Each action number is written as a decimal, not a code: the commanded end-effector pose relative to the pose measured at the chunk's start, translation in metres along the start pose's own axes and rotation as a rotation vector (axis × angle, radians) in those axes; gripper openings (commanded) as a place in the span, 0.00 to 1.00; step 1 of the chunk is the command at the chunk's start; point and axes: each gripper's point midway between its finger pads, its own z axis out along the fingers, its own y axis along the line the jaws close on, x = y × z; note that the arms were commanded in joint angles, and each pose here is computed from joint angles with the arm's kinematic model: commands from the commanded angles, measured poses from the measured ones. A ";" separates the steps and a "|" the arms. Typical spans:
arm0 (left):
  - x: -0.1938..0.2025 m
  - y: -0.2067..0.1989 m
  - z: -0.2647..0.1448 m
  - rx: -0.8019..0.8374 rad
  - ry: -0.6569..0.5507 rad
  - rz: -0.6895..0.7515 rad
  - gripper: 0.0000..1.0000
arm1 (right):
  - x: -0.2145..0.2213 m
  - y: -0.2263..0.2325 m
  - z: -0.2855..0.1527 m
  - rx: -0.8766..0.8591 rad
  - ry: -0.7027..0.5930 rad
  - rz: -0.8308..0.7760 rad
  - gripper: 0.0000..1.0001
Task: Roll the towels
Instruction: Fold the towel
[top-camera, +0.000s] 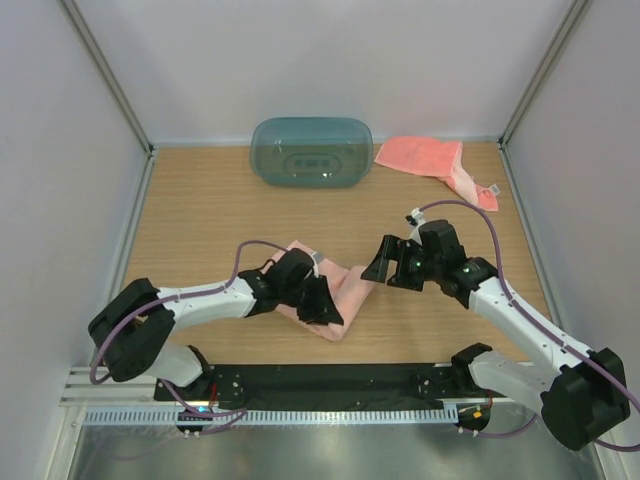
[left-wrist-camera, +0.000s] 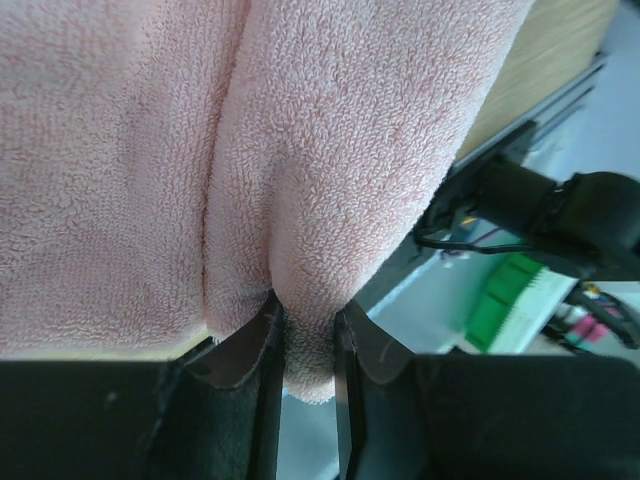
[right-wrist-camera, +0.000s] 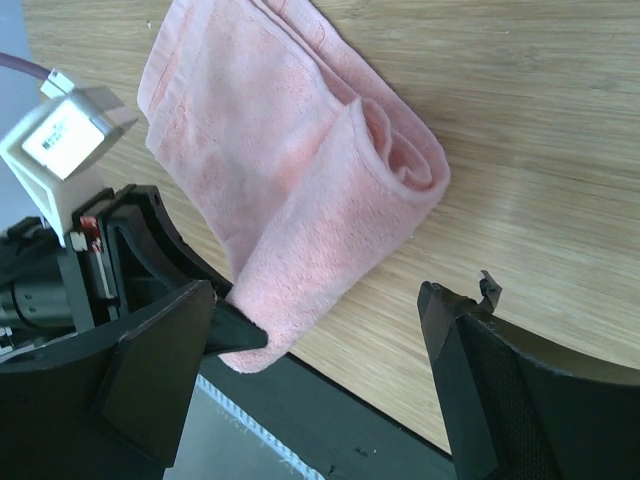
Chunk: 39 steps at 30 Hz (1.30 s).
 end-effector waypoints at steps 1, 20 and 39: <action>-0.007 -0.038 -0.019 0.215 0.041 -0.077 0.02 | -0.007 0.013 -0.005 -0.039 -0.010 -0.005 0.91; -0.036 0.014 -0.010 0.399 0.121 -0.473 0.00 | 0.016 0.010 0.030 -0.192 0.020 0.063 0.91; -0.041 0.040 -0.014 0.384 0.153 -0.556 0.01 | 0.038 0.004 0.104 -0.265 0.039 0.077 0.86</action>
